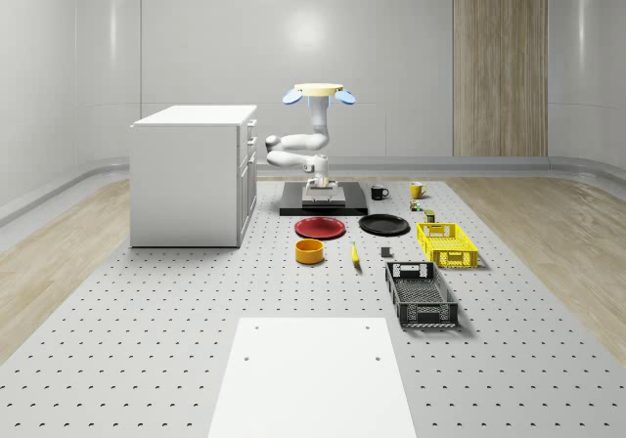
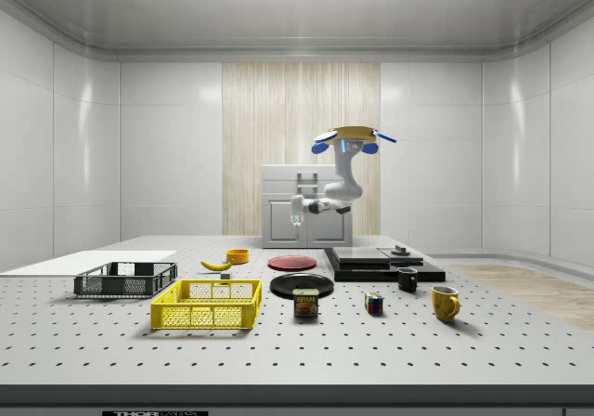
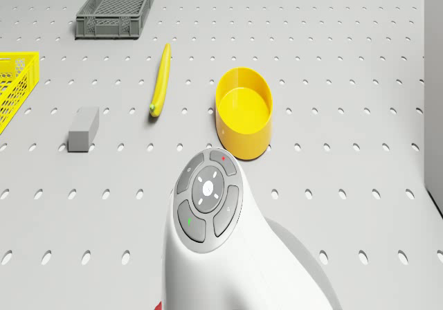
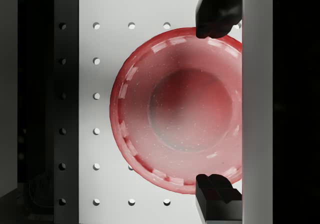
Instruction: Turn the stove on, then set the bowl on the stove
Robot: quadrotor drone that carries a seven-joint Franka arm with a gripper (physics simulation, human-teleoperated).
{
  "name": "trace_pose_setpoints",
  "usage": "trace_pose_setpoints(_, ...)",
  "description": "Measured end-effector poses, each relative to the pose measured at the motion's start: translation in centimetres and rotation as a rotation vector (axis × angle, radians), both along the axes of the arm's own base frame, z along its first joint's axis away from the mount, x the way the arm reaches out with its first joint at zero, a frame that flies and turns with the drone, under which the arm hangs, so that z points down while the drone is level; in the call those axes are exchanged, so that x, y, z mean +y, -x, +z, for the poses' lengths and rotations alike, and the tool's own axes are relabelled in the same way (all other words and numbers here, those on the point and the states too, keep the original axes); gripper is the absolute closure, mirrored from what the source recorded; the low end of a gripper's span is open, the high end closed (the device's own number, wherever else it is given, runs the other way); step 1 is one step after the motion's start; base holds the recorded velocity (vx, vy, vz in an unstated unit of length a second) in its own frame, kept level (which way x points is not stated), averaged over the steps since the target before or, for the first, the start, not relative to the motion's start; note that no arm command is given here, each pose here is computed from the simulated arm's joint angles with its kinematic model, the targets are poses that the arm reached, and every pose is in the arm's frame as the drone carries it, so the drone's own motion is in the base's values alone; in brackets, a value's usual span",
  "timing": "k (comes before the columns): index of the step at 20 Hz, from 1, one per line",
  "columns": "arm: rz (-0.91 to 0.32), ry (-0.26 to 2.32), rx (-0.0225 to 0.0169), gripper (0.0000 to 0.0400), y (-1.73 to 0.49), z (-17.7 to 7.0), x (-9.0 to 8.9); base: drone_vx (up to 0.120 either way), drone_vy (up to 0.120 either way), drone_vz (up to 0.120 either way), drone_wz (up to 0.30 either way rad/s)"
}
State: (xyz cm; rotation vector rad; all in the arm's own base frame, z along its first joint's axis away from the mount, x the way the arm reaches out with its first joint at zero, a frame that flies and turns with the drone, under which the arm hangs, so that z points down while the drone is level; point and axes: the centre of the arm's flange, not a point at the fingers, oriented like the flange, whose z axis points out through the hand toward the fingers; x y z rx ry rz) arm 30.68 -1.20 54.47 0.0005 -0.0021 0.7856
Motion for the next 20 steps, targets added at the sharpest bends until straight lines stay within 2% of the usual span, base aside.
trace_pose_setpoints(20,0.000,0.000,0.0000,0.0000,0.00,0.00,0.00,0.120,0.000,0.000,0.000)
